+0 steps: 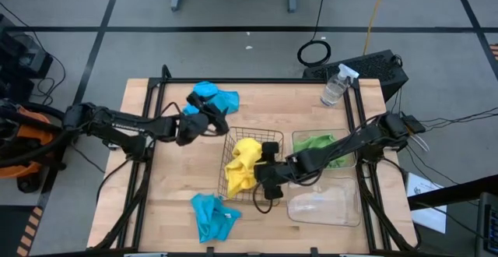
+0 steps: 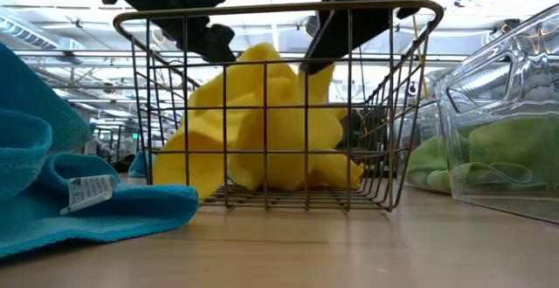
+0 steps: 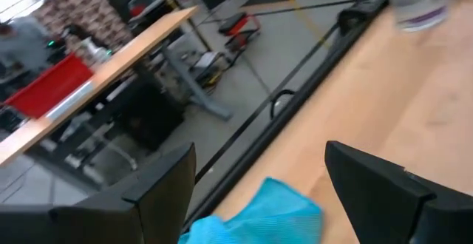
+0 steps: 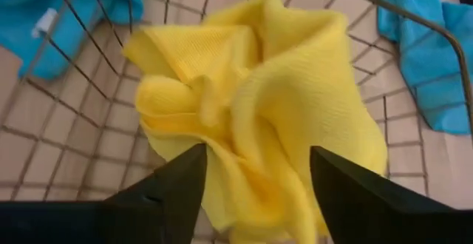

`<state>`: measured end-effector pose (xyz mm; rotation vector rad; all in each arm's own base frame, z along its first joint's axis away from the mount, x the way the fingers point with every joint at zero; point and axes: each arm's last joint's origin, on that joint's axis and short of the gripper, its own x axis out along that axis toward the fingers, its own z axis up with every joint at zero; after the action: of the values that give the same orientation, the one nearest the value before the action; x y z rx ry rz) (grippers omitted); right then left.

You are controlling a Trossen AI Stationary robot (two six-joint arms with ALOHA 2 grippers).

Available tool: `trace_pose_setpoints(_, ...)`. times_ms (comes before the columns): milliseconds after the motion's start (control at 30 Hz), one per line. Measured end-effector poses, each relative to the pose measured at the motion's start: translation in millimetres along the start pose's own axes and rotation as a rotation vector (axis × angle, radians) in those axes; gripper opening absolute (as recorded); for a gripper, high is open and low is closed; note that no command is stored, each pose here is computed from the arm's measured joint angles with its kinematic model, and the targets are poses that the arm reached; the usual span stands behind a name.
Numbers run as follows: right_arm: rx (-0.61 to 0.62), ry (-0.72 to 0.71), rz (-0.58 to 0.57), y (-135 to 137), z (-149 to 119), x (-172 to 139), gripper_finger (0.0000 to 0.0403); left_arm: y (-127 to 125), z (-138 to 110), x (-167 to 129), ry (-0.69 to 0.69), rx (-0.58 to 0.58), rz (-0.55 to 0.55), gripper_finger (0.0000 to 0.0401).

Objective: Sort microfiber towel by color & place in baskets
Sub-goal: Put the yellow microfiber cloth into the wire basket, then put the top blue microfiber cloth into the bottom transparent bin

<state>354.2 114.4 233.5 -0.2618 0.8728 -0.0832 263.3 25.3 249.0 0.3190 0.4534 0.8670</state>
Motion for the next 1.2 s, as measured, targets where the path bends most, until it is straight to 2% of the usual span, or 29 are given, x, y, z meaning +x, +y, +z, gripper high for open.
trace_pose_setpoints(133, 0.013, 0.035, -0.003, -6, -3, -14, 0.0253, 13, -5, 13, 0.048, -0.001, 0.055, 0.0306)
trace_pose_setpoints(300, 0.077, 0.038, 0.003, -13, -6, -48, 0.0254, 36, -18, 35, 0.148, 0.012, 0.078, 0.0306)
trace_pose_setpoints(433, 0.107, 0.002, 0.015, -10, -8, -80, 0.0247, 62, -32, 56, 0.226, -0.043, -0.008, 0.0306)
trace_pose_setpoints(533, 0.141, -0.049, -0.023, 0, -10, -97, 0.0242, 77, -44, 66, 0.293, -0.114, -0.115, 0.0306)
trace_pose_setpoints(633, 0.147, -0.096, -0.077, 17, -13, -107, 0.0238, 83, -53, 67, 0.362, -0.152, -0.156, 0.0306)
trace_pose_setpoints(767, 0.104, -0.149, -0.156, 44, -19, -112, 0.0235, 82, -62, 64, 0.449, -0.223, -0.157, 0.0306)
trace_pose_setpoints(867, 0.081, -0.194, -0.257, 54, -26, -108, 0.0235, 80, -67, 66, 0.466, -0.218, -0.159, 0.0306)
trace_pose_setpoints(933, 0.057, -0.208, -0.311, 59, -34, -105, 0.0235, 84, -69, 69, 0.481, -0.282, -0.153, 0.0306)
trace_pose_setpoints(1067, 0.049, -0.216, -0.347, 62, -45, -98, 0.0235, 94, -70, 75, 0.492, -0.454, -0.189, 0.0306)
trace_pose_setpoints(1200, 0.063, -0.206, -0.361, 60, -50, -93, 0.0235, 100, -76, 84, 0.495, -0.44, -0.17, 0.0306)
